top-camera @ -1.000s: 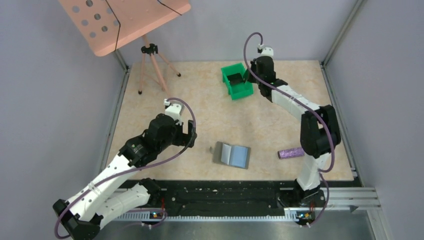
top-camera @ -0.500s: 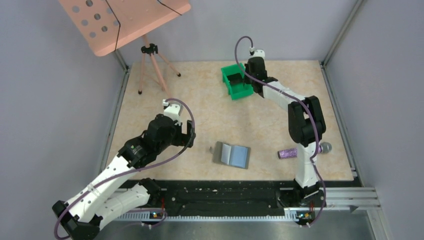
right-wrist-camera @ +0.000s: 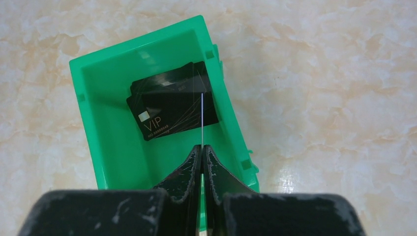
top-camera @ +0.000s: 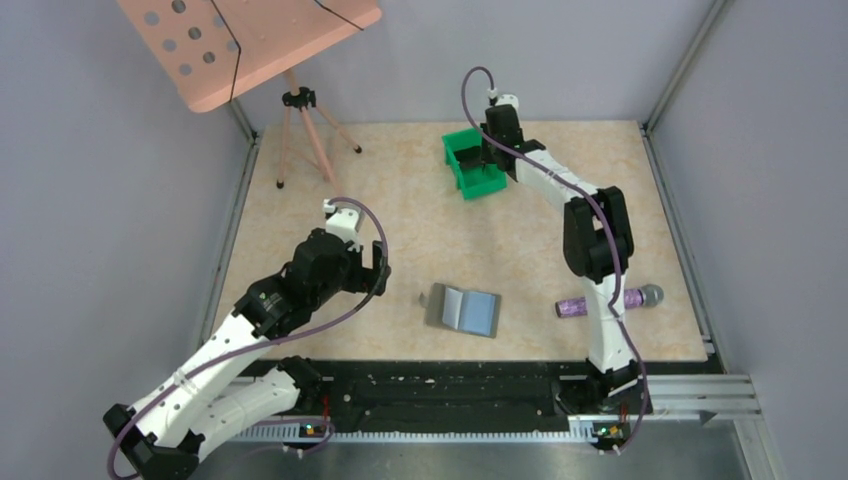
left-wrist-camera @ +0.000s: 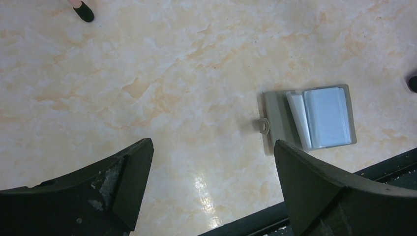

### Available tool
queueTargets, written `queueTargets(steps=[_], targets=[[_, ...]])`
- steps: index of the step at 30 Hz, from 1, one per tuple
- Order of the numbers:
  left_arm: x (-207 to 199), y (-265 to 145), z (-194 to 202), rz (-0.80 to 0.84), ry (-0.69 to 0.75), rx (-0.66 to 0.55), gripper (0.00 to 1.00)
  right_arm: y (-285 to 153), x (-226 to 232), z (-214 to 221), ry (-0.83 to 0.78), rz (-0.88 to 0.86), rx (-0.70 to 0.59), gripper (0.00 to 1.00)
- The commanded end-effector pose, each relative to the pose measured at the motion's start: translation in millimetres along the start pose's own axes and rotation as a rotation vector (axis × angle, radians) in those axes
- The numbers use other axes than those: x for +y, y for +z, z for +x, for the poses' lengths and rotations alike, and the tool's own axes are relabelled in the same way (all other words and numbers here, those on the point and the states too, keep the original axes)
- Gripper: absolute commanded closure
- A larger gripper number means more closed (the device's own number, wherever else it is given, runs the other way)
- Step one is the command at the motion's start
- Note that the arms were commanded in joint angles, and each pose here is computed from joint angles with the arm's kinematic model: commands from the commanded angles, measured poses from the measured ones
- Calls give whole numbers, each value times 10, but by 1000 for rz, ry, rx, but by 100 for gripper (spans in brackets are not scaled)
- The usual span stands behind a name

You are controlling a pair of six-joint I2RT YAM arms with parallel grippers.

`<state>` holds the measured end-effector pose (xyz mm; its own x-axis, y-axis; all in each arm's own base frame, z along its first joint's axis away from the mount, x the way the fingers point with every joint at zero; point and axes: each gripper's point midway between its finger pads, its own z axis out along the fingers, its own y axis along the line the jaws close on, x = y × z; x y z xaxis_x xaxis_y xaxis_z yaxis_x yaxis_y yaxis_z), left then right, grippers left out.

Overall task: Take the credit cards out of the card holder
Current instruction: Place the credit card in the storage box.

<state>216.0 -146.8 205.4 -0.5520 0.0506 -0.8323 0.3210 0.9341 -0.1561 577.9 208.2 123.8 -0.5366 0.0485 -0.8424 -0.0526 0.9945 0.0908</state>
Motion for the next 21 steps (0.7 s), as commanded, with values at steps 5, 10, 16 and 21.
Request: queueTargets(steps=[5,10,16,21], targets=[[-14,-44,-104,17,-8,-61,1,48,116,4,17,20,86,100],[-19,-34,-99,19,-6,-60,1,42,147,-44,18,8,84,100],[-20,-23,-95,18,-4,-55,1,-6,149,-115,58,18,80,100],[-22,-26,-97,19,-6,-56,1,-37,134,-94,155,67,68,100]])
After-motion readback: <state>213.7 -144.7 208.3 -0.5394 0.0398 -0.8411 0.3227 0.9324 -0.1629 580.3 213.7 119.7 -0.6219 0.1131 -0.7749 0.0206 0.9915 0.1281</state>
